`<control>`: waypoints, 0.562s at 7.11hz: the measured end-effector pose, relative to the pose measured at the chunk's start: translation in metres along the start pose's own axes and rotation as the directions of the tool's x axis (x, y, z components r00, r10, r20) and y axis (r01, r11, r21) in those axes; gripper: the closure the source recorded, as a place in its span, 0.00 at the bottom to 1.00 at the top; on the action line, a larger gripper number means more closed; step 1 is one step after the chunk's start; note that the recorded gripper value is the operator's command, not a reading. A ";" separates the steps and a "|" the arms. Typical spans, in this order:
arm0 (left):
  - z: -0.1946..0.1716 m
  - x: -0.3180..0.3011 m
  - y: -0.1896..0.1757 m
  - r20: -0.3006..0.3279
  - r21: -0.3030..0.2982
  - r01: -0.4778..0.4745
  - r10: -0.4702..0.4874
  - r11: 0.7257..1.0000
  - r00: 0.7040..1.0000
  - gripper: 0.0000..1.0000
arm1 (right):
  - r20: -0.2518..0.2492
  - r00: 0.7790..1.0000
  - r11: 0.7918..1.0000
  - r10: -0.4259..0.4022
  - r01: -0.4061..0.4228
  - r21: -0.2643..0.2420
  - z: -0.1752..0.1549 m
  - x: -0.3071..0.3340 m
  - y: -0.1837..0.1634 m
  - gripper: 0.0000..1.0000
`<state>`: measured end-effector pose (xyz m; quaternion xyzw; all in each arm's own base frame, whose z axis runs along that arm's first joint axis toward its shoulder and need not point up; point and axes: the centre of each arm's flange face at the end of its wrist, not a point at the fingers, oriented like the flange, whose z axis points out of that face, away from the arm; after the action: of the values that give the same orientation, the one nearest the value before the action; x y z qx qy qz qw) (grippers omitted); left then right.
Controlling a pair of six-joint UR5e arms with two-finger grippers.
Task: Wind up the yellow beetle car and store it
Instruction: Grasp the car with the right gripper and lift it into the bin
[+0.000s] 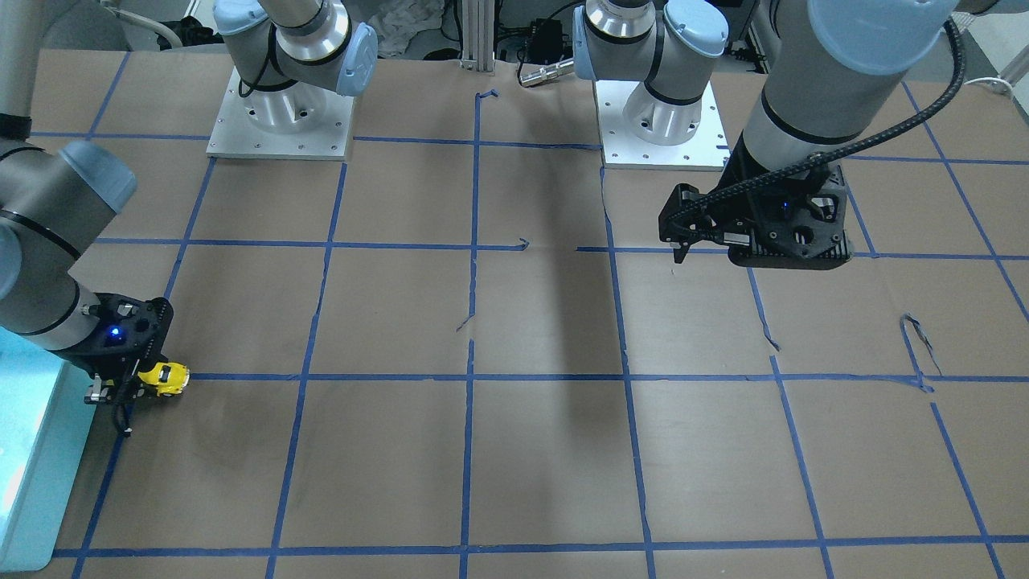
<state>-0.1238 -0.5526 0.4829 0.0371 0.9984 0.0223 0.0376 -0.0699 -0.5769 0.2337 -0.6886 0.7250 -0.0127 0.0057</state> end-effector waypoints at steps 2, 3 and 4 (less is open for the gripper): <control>-0.003 -0.005 0.001 -0.001 0.005 0.010 -0.010 1.000 1.000 0.00 | -0.028 0.999 0.999 0.037 -0.038 -0.037 -0.105 0.014 0.002 1.00; -0.004 -0.007 0.001 -0.002 0.007 0.013 -0.013 1.000 1.000 0.00 | -0.018 1.000 0.997 0.023 -0.025 -0.071 -0.145 0.033 0.015 1.00; -0.004 -0.008 0.001 -0.004 0.008 0.015 -0.015 1.000 1.000 0.00 | 0.006 1.000 0.997 0.001 0.000 -0.081 -0.147 0.052 0.042 1.00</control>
<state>-0.1162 -0.5520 0.4875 0.0297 0.9987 0.0182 0.0359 -0.1188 -0.6254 0.3805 -0.6881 0.7251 0.0187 -0.0199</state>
